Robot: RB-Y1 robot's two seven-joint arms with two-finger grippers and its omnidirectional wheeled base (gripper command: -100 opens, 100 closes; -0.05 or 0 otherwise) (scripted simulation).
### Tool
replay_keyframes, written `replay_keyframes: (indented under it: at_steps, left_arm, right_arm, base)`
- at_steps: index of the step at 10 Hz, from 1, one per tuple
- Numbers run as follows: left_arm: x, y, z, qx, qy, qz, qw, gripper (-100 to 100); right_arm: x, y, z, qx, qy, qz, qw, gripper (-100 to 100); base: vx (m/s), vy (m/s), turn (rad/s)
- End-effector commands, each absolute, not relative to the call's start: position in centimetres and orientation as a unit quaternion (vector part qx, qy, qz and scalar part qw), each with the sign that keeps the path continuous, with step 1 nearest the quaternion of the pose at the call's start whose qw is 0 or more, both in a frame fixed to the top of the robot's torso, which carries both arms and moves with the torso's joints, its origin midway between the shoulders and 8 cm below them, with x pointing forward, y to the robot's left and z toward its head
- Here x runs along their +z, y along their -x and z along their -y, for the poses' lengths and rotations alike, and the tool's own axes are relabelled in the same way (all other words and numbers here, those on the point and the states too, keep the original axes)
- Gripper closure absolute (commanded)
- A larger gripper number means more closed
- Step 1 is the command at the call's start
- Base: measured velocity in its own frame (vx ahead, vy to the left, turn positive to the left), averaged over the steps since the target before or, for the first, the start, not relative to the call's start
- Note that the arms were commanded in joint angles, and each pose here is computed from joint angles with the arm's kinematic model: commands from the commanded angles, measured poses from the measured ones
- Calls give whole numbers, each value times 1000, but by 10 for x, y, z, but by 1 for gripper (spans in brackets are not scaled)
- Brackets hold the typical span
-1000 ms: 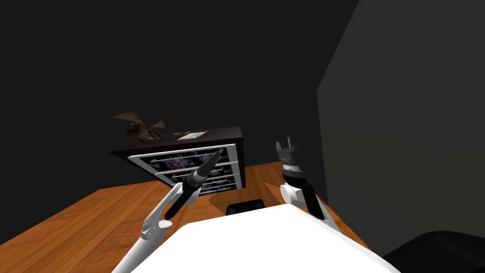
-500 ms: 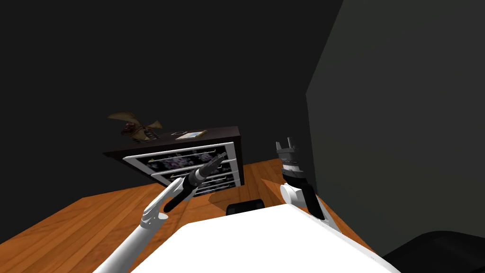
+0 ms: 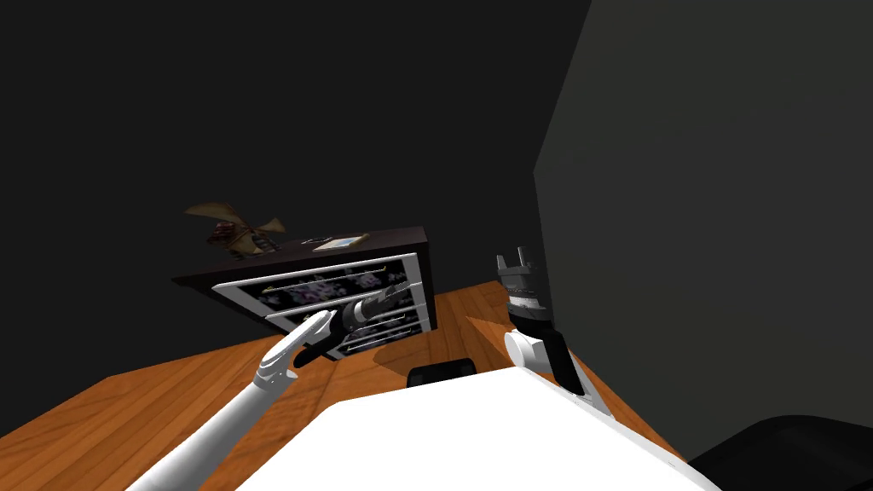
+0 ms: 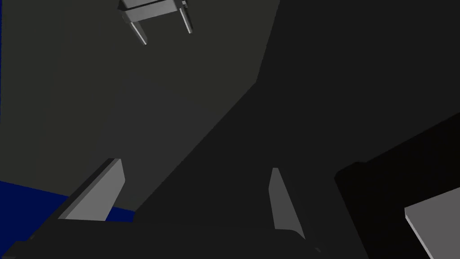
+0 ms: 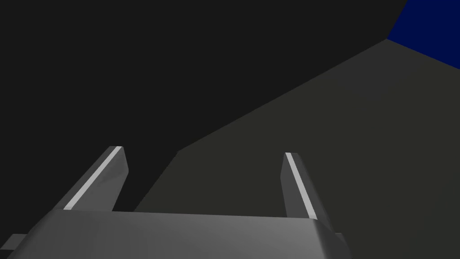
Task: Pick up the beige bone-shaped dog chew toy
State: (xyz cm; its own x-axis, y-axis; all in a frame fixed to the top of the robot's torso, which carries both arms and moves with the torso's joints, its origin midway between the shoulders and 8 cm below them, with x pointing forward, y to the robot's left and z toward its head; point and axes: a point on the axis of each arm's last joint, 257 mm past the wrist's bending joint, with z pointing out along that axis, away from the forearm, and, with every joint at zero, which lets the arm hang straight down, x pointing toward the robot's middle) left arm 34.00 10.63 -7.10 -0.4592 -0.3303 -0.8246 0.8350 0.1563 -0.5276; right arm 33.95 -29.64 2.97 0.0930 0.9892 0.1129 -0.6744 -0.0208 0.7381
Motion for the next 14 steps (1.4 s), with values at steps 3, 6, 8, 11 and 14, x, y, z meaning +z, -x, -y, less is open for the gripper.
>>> replay_keyframes:
  at_steps: [3, 6, 8, 11, 14]
  left_arm:
    - [-99, -341, -118, -592, -242, -644, 420, -100]
    - [-119, -344, -134, -568, -257, -683, 382, -100]
    - [-123, -345, -143, -556, -260, -695, 374, -100]
    - [-139, -349, -165, -526, -267, -734, 338, -100]
    - [-162, -357, -205, -475, -270, -789, 281, -100]
  right_arm:
    - [30, -339, 296, 631, -335, -235, 659, 0]
    - [30, -339, 296, 631, -335, -235, 659, 0]
    - [30, -339, 296, 631, -335, -235, 659, 0]
    - [30, -339, 296, 631, -335, -235, 659, 0]
    - [30, -339, 296, 631, -335, -235, 659, 0]
  base:
    - [-64, 1, -78]
    - [-69, 7, -95]
    - [-61, 1, -49]
    - [-60, -3, -90]
    - [-73, -8, -162]
